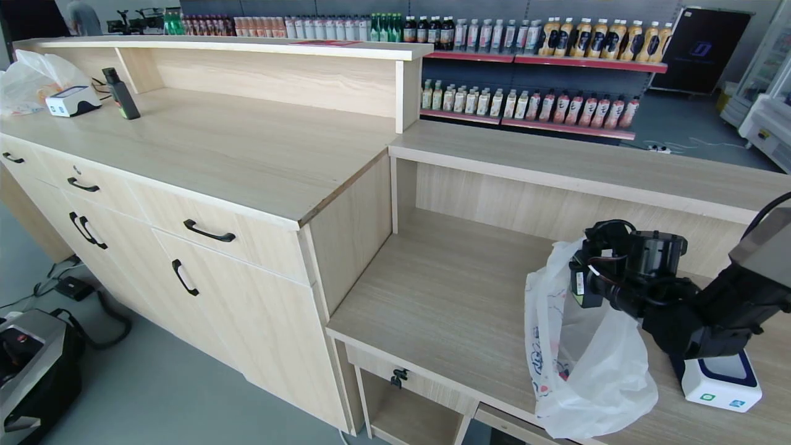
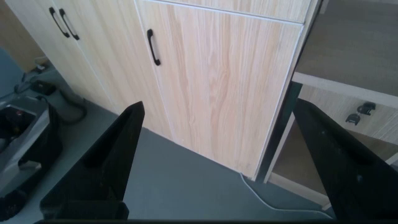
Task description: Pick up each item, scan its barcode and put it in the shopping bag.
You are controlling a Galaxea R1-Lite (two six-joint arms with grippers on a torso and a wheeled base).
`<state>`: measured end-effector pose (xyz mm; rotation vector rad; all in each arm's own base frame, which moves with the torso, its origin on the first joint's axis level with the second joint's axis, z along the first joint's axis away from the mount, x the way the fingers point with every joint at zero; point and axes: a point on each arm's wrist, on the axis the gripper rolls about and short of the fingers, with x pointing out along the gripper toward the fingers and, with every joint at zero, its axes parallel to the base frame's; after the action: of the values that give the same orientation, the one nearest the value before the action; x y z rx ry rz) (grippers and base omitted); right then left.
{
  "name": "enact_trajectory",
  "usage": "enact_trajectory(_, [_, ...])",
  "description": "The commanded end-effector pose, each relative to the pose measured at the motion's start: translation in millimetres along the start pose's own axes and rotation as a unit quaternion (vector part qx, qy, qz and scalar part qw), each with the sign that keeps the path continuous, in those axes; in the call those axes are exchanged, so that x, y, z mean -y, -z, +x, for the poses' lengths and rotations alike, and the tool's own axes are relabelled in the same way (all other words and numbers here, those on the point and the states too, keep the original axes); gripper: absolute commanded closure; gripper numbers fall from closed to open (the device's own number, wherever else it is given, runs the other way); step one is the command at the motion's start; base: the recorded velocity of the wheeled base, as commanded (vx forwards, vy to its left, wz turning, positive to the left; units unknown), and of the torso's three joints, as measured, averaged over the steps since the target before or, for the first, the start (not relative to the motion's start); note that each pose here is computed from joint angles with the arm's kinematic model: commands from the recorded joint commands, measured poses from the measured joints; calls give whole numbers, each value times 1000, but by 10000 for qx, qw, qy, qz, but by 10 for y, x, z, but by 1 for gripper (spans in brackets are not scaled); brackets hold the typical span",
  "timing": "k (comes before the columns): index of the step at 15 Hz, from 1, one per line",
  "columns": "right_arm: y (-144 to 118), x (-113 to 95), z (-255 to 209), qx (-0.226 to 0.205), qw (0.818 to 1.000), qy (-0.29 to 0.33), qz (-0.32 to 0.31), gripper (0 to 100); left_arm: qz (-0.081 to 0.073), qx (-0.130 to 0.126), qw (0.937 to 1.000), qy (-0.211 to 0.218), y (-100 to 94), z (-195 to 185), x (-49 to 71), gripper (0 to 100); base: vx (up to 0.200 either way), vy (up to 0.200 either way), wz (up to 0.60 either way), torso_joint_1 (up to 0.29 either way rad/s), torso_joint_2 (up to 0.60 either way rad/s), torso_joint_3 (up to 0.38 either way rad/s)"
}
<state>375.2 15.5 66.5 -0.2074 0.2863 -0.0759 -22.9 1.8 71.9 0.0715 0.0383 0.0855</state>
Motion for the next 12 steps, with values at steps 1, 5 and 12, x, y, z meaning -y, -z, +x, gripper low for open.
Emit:
enact_trajectory(1, [145,-41,81,-151,9999,-62,-27,100,2,0,10000,-3,1,0,0,0,0,0,0,0,0,0])
enact_trajectory(5, [161,-45,92,-111,9998,-157,-28,100,2,0,10000,-3,1,0,0,0,0,0,0,0,0,0])
enact_trajectory(12, [286,-27,137,-234,9996,-128,-25,100,2,0,10000,-3,1,0,0,0,0,0,0,0,0,0])
